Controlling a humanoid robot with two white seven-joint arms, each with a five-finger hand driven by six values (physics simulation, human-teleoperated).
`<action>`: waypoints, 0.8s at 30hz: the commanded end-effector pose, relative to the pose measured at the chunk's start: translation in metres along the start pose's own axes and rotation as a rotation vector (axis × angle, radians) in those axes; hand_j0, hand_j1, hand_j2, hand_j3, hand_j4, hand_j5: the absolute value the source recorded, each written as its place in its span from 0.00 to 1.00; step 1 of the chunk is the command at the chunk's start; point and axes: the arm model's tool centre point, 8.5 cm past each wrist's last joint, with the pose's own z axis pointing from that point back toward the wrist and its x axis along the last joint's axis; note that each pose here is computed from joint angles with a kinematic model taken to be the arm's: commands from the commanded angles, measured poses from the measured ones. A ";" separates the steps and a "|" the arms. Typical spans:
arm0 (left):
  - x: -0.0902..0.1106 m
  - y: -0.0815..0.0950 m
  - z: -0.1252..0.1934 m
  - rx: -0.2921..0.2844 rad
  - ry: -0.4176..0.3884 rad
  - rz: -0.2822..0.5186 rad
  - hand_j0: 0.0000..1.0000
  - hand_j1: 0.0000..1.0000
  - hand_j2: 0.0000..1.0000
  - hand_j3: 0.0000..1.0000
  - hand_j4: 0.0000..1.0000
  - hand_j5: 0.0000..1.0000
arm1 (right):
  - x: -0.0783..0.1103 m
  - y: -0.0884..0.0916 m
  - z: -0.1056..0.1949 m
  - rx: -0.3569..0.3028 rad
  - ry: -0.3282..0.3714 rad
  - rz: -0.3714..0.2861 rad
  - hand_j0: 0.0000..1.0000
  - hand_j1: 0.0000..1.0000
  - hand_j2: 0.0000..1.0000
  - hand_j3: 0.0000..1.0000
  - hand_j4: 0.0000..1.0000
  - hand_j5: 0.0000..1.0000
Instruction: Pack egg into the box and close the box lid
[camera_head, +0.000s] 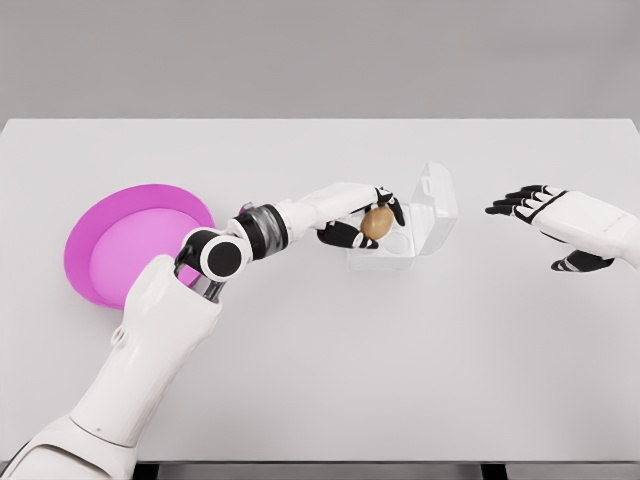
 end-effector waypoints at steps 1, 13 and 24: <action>0.000 0.000 0.000 0.002 -0.002 0.004 0.62 0.62 0.62 0.62 0.62 0.62 | 0.000 -0.001 0.000 -0.004 0.000 -0.005 1.00 1.00 1.00 1.00 1.00 1.00; 0.000 0.000 0.000 0.001 -0.001 0.004 0.71 0.71 0.71 0.71 0.71 0.71 | 0.000 -0.001 0.000 -0.005 -0.001 -0.004 1.00 1.00 1.00 1.00 1.00 1.00; -0.002 0.001 0.001 0.002 0.005 0.006 0.79 0.79 0.79 0.79 0.79 0.79 | 0.000 -0.001 -0.001 -0.005 -0.001 -0.003 1.00 1.00 1.00 1.00 1.00 1.00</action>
